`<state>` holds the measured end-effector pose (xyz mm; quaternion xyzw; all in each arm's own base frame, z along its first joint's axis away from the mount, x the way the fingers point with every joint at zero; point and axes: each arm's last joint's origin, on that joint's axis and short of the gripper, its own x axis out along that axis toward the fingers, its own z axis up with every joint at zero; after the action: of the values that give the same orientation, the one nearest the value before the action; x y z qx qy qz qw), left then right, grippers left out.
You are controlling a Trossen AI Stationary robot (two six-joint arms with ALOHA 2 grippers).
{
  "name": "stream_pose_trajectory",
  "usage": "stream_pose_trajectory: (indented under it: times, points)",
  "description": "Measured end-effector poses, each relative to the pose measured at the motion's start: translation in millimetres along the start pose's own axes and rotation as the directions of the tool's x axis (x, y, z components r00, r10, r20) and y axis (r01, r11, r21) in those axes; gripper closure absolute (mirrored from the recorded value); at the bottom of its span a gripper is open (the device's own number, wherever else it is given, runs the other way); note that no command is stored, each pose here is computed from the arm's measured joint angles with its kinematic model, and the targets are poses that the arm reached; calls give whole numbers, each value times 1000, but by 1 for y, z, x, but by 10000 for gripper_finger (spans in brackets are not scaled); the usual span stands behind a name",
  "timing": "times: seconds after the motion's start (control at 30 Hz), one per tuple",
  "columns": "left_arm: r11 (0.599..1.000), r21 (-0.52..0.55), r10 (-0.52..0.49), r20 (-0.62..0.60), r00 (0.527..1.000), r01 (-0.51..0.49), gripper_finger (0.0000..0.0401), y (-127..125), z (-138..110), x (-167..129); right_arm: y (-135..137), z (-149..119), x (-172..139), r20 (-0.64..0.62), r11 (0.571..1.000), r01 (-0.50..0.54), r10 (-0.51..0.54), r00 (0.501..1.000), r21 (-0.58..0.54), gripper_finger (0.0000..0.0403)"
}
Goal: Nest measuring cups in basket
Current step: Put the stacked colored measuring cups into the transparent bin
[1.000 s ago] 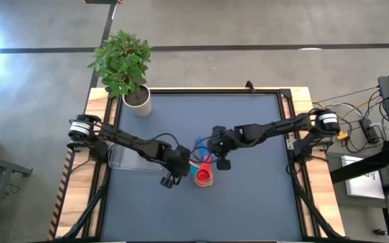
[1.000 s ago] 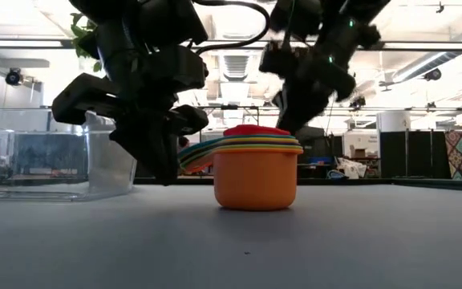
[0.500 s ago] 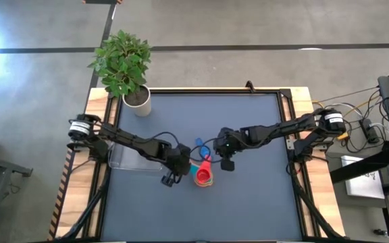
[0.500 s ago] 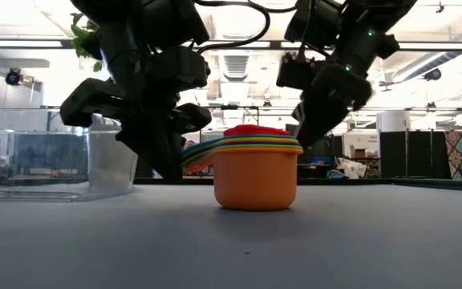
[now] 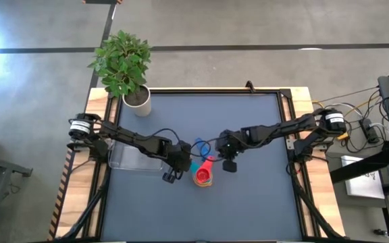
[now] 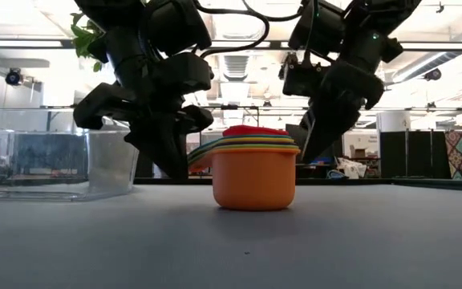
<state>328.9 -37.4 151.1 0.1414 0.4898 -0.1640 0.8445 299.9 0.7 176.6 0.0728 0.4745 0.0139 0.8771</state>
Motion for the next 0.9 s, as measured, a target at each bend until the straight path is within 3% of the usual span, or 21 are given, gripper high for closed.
stream_pose_trajectory:
  times: [0.1, 0.43, 0.67, 0.9]
  points:
    - [1000, 12, 0, 0, 1000, 0, 398, 0, 0, 0, 2, 0, 6, 20, 999, -49, 49, 999, -3, 394]
    - [999, 36, 5, 16, 1000, -6, 398, 1, 1, 0, -7, 8, 27, 91, 998, -62, 63, 994, -18, 394]
    - [998, 54, 11, 33, 999, -12, 398, 2, 3, 0, -13, 31, 43, 106, 997, -53, 58, 993, -53, 394]
    - [998, 55, 15, 45, 999, -18, 398, 3, 4, 0, -10, 61, 66, 100, 983, -152, 162, 982, -101, 394]
